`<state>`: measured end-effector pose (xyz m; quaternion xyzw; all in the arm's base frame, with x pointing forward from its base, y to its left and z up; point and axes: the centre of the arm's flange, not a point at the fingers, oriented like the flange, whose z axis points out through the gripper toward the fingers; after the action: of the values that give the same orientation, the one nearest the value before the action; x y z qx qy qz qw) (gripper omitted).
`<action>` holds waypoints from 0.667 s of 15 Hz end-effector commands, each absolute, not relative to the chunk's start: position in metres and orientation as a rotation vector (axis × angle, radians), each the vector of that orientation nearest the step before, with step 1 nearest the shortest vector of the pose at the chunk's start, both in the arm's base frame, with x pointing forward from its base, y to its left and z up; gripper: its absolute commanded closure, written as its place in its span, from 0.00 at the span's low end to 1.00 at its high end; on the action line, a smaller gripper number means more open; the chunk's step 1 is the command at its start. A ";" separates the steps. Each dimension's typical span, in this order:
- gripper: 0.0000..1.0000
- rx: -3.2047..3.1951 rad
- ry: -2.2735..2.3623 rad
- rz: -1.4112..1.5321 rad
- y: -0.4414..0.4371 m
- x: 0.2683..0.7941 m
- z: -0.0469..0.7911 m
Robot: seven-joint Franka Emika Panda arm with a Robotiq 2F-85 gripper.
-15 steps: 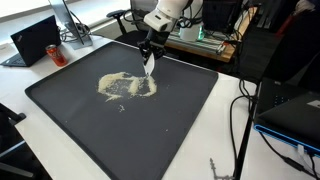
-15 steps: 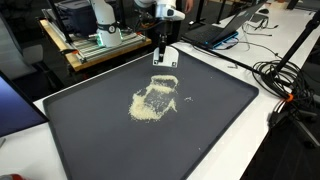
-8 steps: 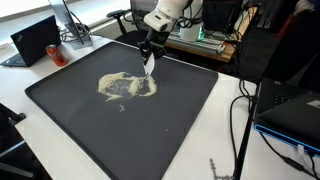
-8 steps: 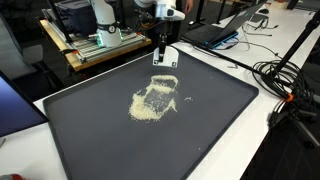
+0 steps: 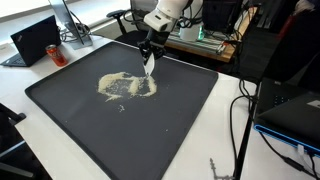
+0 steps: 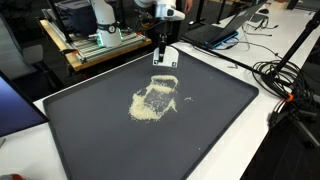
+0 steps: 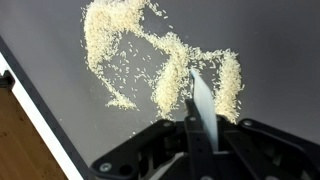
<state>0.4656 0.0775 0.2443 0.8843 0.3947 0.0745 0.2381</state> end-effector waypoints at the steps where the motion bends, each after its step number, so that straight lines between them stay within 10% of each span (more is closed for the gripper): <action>1: 0.99 2.431 1.072 0.215 0.079 0.465 0.245; 10: 0.99 2.431 1.072 0.215 0.079 0.465 0.244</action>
<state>0.4656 0.0775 0.2442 0.8843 0.3947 0.0745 0.2381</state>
